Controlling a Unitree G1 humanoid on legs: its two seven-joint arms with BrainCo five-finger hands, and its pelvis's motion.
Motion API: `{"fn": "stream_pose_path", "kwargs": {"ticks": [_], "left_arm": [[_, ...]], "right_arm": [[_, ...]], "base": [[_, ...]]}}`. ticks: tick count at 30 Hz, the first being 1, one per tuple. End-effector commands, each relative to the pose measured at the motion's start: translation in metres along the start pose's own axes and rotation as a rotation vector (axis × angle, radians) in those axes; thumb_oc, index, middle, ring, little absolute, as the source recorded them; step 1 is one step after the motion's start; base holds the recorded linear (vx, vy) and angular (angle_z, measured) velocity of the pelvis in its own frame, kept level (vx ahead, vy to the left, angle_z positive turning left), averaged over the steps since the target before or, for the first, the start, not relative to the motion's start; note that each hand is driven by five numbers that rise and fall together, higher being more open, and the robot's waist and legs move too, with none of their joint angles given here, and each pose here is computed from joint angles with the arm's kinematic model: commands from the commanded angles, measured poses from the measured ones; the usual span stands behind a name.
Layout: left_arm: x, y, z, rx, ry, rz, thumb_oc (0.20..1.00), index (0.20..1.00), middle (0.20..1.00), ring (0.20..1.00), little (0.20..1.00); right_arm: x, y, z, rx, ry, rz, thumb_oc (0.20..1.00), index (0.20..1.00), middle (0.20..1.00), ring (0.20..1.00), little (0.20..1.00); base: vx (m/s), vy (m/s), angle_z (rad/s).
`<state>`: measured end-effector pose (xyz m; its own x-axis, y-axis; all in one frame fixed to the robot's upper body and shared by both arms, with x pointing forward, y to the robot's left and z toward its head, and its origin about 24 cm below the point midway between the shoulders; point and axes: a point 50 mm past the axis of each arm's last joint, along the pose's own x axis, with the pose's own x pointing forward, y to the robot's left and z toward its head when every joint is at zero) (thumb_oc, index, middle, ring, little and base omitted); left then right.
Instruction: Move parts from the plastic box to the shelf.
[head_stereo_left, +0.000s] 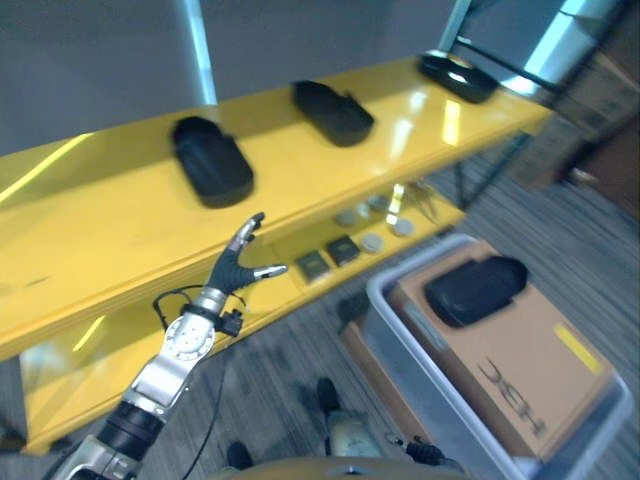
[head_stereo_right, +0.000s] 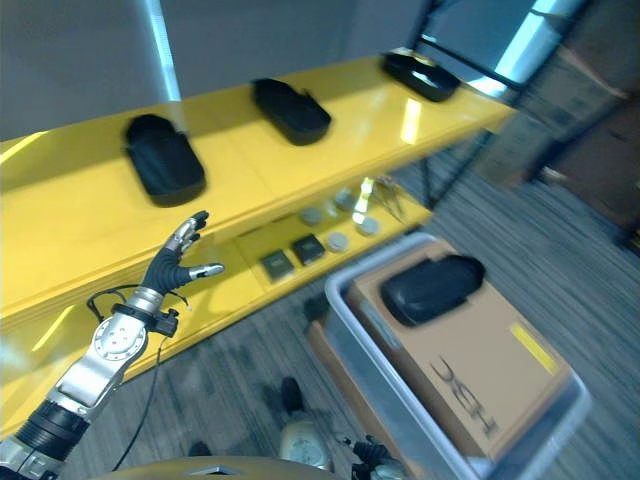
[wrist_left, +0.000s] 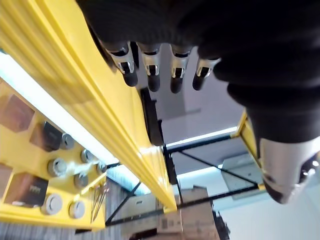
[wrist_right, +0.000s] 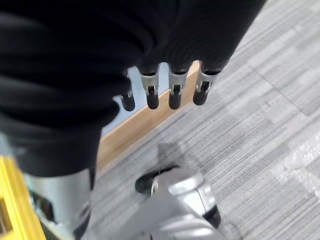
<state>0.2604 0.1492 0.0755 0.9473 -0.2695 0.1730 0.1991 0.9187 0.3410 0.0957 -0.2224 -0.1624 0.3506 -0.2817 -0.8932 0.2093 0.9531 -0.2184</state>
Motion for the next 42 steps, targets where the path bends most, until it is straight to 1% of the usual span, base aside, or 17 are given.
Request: {"fn": "stream_pose_path", "kwargs": {"ticks": [1,7,9,13,15,22,24,25,26,27,28,29,30,32,37,41,42], "left_arm": [[0.014,0.025,0.037,0.083,-0.207,0.13,1.0,1.0,1.0,1.0,1.0],[0.006,0.04,0.022,0.14,-0.144,0.237,1.0,1.0,1.0,1.0,1.0],[0.002,0.041,0.018,0.1,-0.125,0.258,1.0,1.0,1.0,1.0,1.0],[-0.004,0.042,0.005,0.082,-0.062,0.299,1.0,1.0,1.0,1.0,1.0],[-0.015,0.041,-0.009,0.115,0.003,0.338,1.0,1.0,1.0,1.0,1.0],[-0.02,0.03,-0.037,0.165,0.135,0.297,1.0,1.0,1.0,1.0,1.0],[-0.022,0.024,-0.047,0.191,0.18,0.263,1.0,1.0,1.0,1.0,1.0],[-0.027,0.024,-0.058,0.234,0.231,0.256,1.0,1.0,1.0,1.0,1.0],[-0.027,0.024,-0.059,0.233,0.23,0.255,1.0,1.0,1.0,1.0,1.0],[-0.036,0.028,-0.07,0.277,0.282,0.281,1.0,1.0,1.0,1.0,1.0],[-0.041,0.03,-0.074,0.287,0.305,0.297,1.0,1.0,1.0,1.0,1.0],[-0.041,0.029,-0.075,0.286,0.306,0.296,1.0,1.0,1.0,1.0,1.0],[-0.055,0.027,-0.089,0.299,0.384,0.31,1.0,1.0,1.0,1.0,1.0],[-0.059,0.023,-0.093,0.293,0.403,0.3,1.0,1.0,1.0,1.0,1.0],[-0.083,0.003,-0.126,0.323,0.59,0.205,1.0,1.0,1.0,1.0,1.0],[-0.104,-0.014,-0.154,0.325,0.772,0.114,1.0,1.0,1.0,1.0,1.0],[-0.104,-0.014,-0.154,0.325,0.77,0.115,1.0,1.0,1.0,1.0,1.0]], "right_arm": [[-0.001,-0.015,-0.006,-0.012,-0.002,-0.073,1.0,1.0,1.0,1.0,1.0],[-0.005,-0.021,-0.034,-0.085,0.1,-0.078,1.0,1.0,1.0,1.0,1.0],[-0.006,-0.021,-0.04,-0.112,0.123,-0.071,1.0,1.0,1.0,1.0,1.0],[-0.002,-0.025,-0.022,-0.234,0.059,-0.055,1.0,1.0,1.0,1.0,1.0],[0.0,-0.023,-0.007,-0.396,-0.017,-0.046,1.0,1.0,1.0,1.0,1.0],[-0.001,-0.024,0.005,-0.289,-0.091,-0.037,1.0,1.0,1.0,1.0,1.0],[-0.002,-0.024,0.016,-0.273,-0.161,-0.041,1.0,1.0,1.0,1.0,1.0],[-0.005,-0.022,0.036,-0.263,-0.264,-0.046,1.0,1.0,1.0,1.0,1.0],[-0.005,-0.022,0.035,-0.263,-0.263,-0.047,1.0,1.0,1.0,1.0,1.0],[-0.02,-0.018,0.073,-0.258,-0.497,-0.041,1.0,1.0,1.0,1.0,1.0],[-0.028,-0.02,0.086,-0.267,-0.585,-0.059,1.0,1.0,1.0,1.0,1.0],[-0.029,-0.02,0.085,-0.268,-0.583,-0.06,1.0,1.0,1.0,1.0,1.0],[-0.052,-0.021,0.11,-0.205,-0.775,-0.062,1.0,1.0,1.0,1.0,1.0],[-0.061,-0.024,0.114,-0.199,-0.825,-0.075,1.0,1.0,1.0,1.0,1.0],[-0.106,-0.027,0.148,-0.143,-1.108,-0.056,1.0,1.0,1.0,1.0,1.0],[-0.107,-0.015,0.203,-0.2,-1.197,-0.116,1.0,1.0,1.0,1.0,1.0],[-0.107,-0.014,0.204,-0.2,-1.199,-0.117,1.0,1.0,1.0,1.0,1.0]], "base": [[-0.02,0.031,-1.37],[0.06,-0.169,-0.93],[0.18,-0.338,-0.88],[0.02,-0.251,-0.6],[0.03,0.135,-1.28],[0.12,0.172,-0.68],[0.02,0.283,-0.05],[0.03,0.232,-0.03],[-0.03,0.285,-0.69],[-0.04,0.205,-0.91],[-0.03,0.207,-0.92],[0.02,0.161,-0.63],[0.03,0.125,-0.59],[0.02,0.096,-0.43],[0.04,0.046,-0.35],[0.03,-0.047,-0.13],[0.02,-0.037,0.14]]}}
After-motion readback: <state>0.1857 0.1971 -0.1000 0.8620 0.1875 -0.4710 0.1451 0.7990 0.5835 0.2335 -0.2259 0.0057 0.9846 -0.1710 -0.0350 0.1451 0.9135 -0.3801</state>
